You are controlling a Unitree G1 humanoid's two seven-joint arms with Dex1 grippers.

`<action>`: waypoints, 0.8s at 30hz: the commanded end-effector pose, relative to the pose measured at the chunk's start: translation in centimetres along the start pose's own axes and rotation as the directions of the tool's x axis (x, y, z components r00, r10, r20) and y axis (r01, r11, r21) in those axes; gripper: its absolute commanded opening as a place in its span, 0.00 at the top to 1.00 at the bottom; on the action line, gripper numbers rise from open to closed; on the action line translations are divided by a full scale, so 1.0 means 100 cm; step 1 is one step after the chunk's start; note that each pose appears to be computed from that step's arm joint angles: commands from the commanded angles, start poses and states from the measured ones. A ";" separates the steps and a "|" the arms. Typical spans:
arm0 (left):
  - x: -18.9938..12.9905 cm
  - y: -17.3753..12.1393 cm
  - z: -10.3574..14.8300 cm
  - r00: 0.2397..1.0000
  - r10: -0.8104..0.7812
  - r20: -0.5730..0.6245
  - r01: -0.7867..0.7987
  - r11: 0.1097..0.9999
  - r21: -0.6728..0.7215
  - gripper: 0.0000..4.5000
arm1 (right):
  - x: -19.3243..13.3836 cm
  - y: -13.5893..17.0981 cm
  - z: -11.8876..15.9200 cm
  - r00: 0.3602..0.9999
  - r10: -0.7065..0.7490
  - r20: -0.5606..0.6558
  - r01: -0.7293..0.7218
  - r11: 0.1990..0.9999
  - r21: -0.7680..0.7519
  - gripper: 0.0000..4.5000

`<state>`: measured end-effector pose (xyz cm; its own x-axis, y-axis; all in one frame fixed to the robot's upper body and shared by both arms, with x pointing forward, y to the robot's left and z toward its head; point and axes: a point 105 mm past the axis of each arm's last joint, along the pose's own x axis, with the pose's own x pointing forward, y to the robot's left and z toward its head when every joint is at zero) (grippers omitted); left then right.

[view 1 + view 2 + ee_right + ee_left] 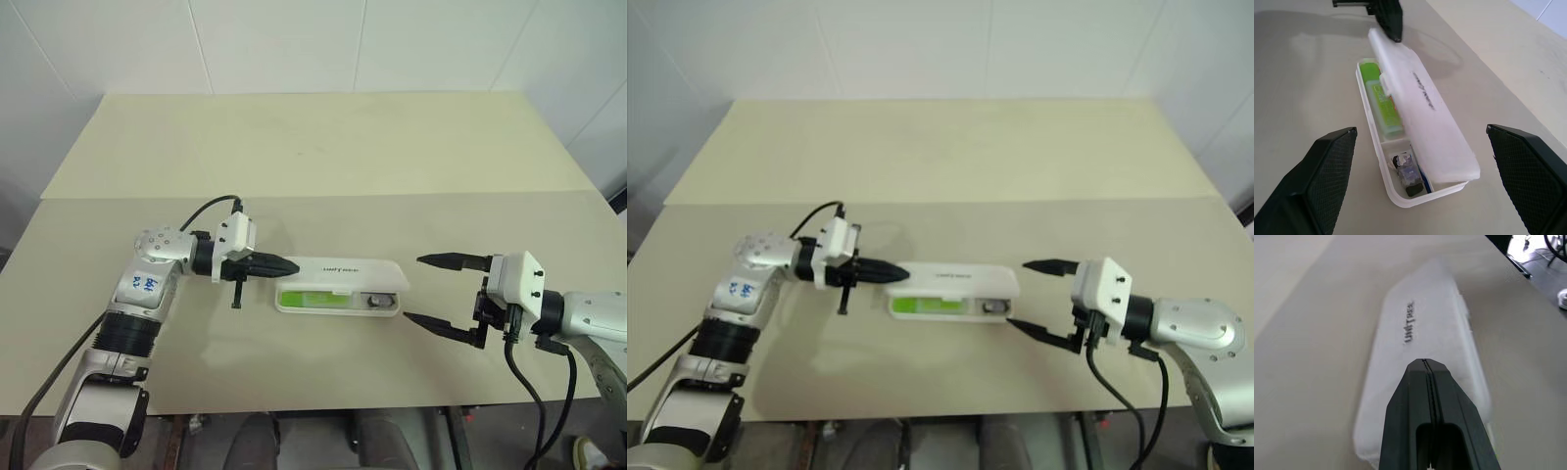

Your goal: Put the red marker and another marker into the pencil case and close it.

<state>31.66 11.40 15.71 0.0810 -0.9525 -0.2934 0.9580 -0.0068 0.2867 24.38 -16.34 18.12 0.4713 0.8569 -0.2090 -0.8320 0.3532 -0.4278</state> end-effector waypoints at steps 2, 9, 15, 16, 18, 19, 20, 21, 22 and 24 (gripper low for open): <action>0.002 -0.005 -0.001 0.992 -0.072 -0.104 0.077 0.996 0.046 1.00 | 0.001 -0.002 0.015 0.999 -0.011 0.038 0.013 0.999 -0.053 0.00; 0.021 0.007 -0.006 0.986 -0.048 -0.158 0.058 0.996 0.062 1.00 | 0.005 -0.002 0.018 0.998 -0.026 0.054 0.029 0.998 -0.057 0.00; 0.043 0.002 -0.001 0.982 -0.115 -0.153 0.121 0.992 0.034 1.00 | 0.008 -0.001 0.018 0.997 -0.048 0.065 0.051 0.997 -0.049 0.00; 0.045 0.000 0.000 0.979 -0.128 -0.159 0.135 0.990 0.036 1.00 | 0.008 -0.001 0.018 0.996 -0.051 0.066 0.055 0.997 -0.049 0.00; 0.046 -0.003 0.000 0.973 -0.149 -0.177 0.159 0.986 0.041 1.00 | 0.009 -0.001 0.019 0.996 -0.058 0.068 0.061 0.997 -0.049 0.00; 0.046 -0.006 -0.001 0.965 -0.170 -0.198 0.182 0.982 0.041 1.00 | 0.009 -0.001 0.019 0.996 -0.064 0.069 0.067 0.997 -0.049 0.00; 0.045 -0.007 -0.004 0.956 -0.184 -0.227 0.197 0.980 0.038 1.00 | 0.008 -0.002 0.019 0.995 -0.072 0.070 0.075 0.996 -0.050 0.00; 0.043 -0.009 -0.007 0.946 -0.195 -0.258 0.210 0.977 0.029 1.00 | 0.008 -0.002 0.019 0.994 -0.079 0.072 0.083 0.995 -0.050 0.00; 0.043 -0.009 -0.008 0.943 -0.194 -0.270 0.210 0.977 0.034 1.00 | 0.008 -0.003 0.020 0.994 -0.085 0.074 0.088 0.995 -0.050 0.00; 0.043 -0.007 -0.009 0.945 -0.175 -0.275 0.190 0.981 0.029 1.00 | 0.009 -0.002 0.020 0.993 -0.090 0.077 0.094 0.994 -0.050 0.00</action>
<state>31.53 7.35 13.64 -0.0304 -0.8433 -0.5366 0.9488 -0.1932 0.2499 24.86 -15.55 18.95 0.5298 0.8385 -0.1273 -0.7818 0.4246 -0.4567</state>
